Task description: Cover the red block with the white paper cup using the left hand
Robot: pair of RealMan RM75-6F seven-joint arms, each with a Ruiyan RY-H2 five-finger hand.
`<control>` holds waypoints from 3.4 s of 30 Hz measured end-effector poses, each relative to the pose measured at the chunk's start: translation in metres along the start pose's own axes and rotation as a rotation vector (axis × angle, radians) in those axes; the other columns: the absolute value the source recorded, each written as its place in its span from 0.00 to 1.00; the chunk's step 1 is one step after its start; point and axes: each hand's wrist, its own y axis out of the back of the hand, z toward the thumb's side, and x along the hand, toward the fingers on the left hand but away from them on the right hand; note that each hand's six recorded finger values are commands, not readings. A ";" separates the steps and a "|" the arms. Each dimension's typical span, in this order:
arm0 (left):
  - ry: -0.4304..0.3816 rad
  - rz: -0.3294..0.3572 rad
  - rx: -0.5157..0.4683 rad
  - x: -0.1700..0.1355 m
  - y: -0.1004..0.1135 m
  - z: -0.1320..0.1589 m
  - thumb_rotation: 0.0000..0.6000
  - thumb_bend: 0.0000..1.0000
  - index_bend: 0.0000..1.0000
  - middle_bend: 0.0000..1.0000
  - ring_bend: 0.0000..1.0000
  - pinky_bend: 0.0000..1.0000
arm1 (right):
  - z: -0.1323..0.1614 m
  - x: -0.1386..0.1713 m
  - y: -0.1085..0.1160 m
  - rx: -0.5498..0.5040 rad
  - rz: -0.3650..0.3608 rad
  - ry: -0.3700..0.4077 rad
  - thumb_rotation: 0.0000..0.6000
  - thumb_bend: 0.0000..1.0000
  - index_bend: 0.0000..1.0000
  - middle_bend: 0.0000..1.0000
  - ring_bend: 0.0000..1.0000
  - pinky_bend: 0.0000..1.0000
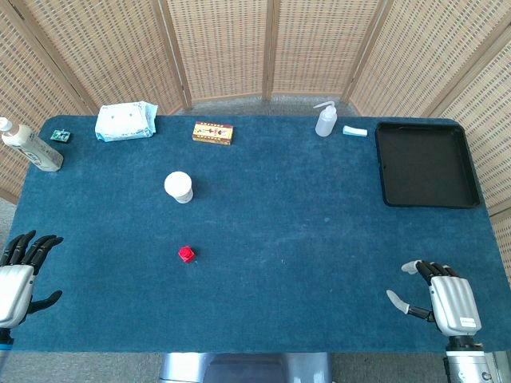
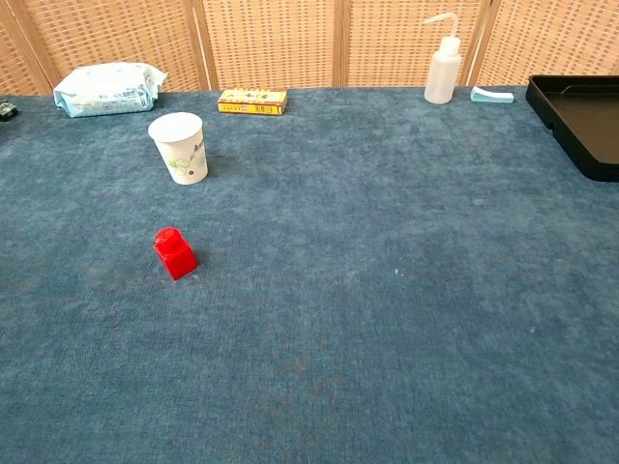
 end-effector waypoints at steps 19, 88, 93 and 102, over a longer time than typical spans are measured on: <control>-0.016 -0.007 0.001 0.006 0.003 0.000 1.00 0.11 0.14 0.17 0.04 0.05 | -0.008 0.009 0.004 -0.008 -0.017 -0.016 0.24 0.28 0.38 0.42 0.39 0.37; -0.195 -0.222 0.325 0.296 -0.103 0.190 1.00 0.20 0.48 0.18 0.00 0.12 | -0.049 0.027 0.002 0.016 0.008 -0.156 0.24 0.28 0.40 0.42 0.40 0.38; -0.173 -0.235 0.228 0.295 -0.102 0.188 1.00 0.20 0.49 0.18 0.00 0.12 | -0.049 0.028 0.001 0.011 0.007 -0.155 0.24 0.28 0.40 0.42 0.40 0.38; -0.075 -0.388 -0.190 0.283 -0.102 0.171 1.00 0.19 0.49 0.18 0.00 0.12 | -0.047 0.028 -0.001 -0.004 0.009 -0.144 0.24 0.28 0.40 0.42 0.40 0.38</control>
